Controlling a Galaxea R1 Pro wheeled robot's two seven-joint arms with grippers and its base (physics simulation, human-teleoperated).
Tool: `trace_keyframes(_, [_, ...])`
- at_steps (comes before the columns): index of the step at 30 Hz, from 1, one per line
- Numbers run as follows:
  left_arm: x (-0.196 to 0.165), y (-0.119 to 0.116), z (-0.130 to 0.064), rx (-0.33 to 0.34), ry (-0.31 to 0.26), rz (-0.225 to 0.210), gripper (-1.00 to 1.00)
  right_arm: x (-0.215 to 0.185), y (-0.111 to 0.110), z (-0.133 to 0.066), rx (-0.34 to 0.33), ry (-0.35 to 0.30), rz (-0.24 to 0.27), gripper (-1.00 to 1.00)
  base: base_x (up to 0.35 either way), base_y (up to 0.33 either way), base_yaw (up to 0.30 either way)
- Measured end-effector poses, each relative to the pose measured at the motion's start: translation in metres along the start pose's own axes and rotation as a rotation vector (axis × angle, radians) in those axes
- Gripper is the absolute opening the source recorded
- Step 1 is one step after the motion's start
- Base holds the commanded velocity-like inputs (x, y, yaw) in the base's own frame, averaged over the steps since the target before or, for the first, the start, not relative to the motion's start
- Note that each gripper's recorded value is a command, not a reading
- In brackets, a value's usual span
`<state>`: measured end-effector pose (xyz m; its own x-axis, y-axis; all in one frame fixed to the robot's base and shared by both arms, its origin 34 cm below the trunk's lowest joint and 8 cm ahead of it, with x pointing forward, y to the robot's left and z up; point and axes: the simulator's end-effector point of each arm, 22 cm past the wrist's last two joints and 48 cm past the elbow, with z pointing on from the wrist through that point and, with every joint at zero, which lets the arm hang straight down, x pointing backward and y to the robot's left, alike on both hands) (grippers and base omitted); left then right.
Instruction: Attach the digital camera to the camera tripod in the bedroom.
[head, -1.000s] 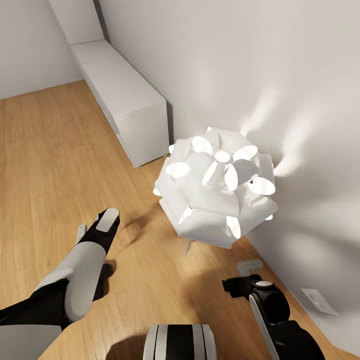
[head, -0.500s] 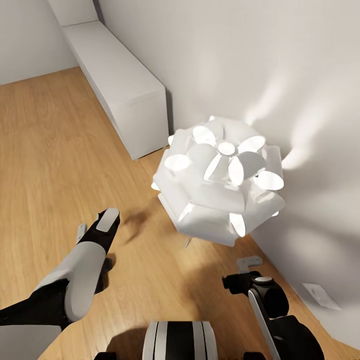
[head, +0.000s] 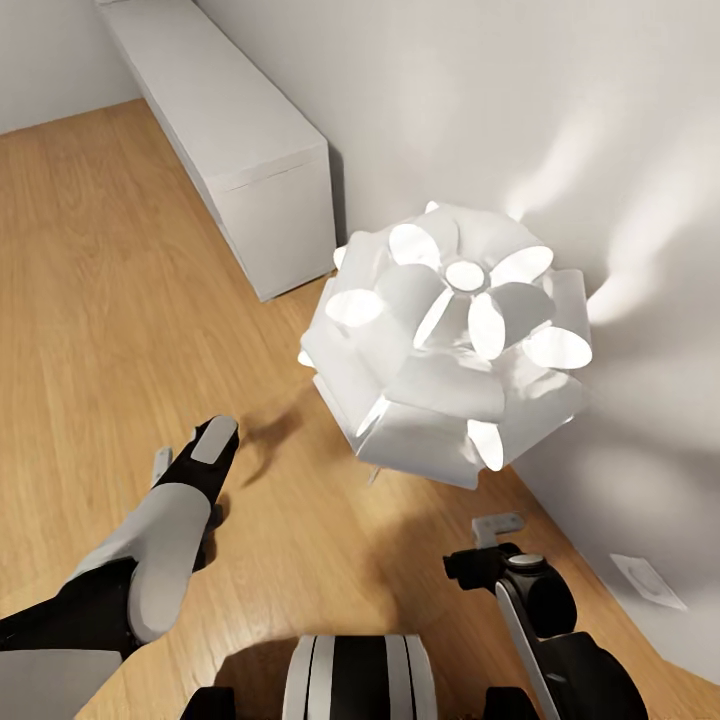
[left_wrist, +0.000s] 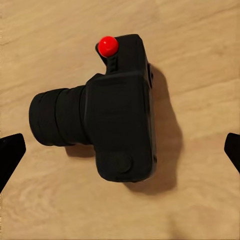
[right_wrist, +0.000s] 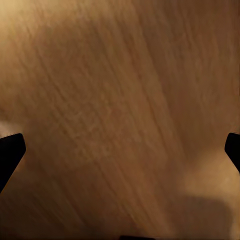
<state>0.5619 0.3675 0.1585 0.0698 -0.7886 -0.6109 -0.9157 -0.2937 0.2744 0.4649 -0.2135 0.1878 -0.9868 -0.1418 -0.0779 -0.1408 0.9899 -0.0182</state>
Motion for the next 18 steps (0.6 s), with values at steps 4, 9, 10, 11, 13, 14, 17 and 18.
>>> trace_keyframes(4, [0.004, 0.003, 0.008, -0.013, -0.005, 0.008, 1.0, 0.006, 0.001, 0.006, -0.002, 0.016, -0.001, 1.0, 0.0, 0.0, 0.0])
trace_keyframes(9, [0.01, 0.006, 0.018, -0.029, -0.01, 0.019, 1.0, 0.013, 0.002, 0.014, -0.005, 0.037, -0.002, 1.0, 0.0, 0.0, 0.0])
trace_keyframes(10, [0.011, 0.007, 0.02, -0.032, -0.012, 0.021, 1.0, 0.014, 0.003, 0.015, -0.006, 0.041, -0.003, 1.0, 0.0, 0.0, 0.0])
trace_keyframes(11, [0.012, 0.007, 0.022, -0.035, -0.013, 0.023, 1.0, 0.016, 0.003, 0.017, -0.007, 0.045, -0.003, 1.0, 0.0, 0.0, 0.0])
trace_keyframes(13, [0.014, 0.009, 0.026, -0.041, -0.015, 0.028, 1.0, 0.018, 0.003, 0.02, -0.008, 0.053, -0.003, 1.0, 0.0, 0.0, 0.0])
trace_keyframes(14, [0.016, 0.01, 0.029, -0.044, -0.017, 0.03, 1.0, 0.02, 0.004, 0.021, -0.008, 0.057, -0.003, 1.0, 0.0, 0.0, 0.0])
trace_keyframes(17, [0.018, 0.011, 0.032, -0.051, -0.019, 0.034, 1.0, 0.023, 0.004, 0.024, -0.009, 0.065, -0.004, 1.0, 0.0, 0.0, 0.0])
trace_keyframes(18, [0.018, 0.011, 0.032, -0.051, -0.019, 0.034, 1.0, 0.023, 0.004, 0.024, -0.009, 0.065, -0.004, 1.0, 0.0, 0.0, 0.0])
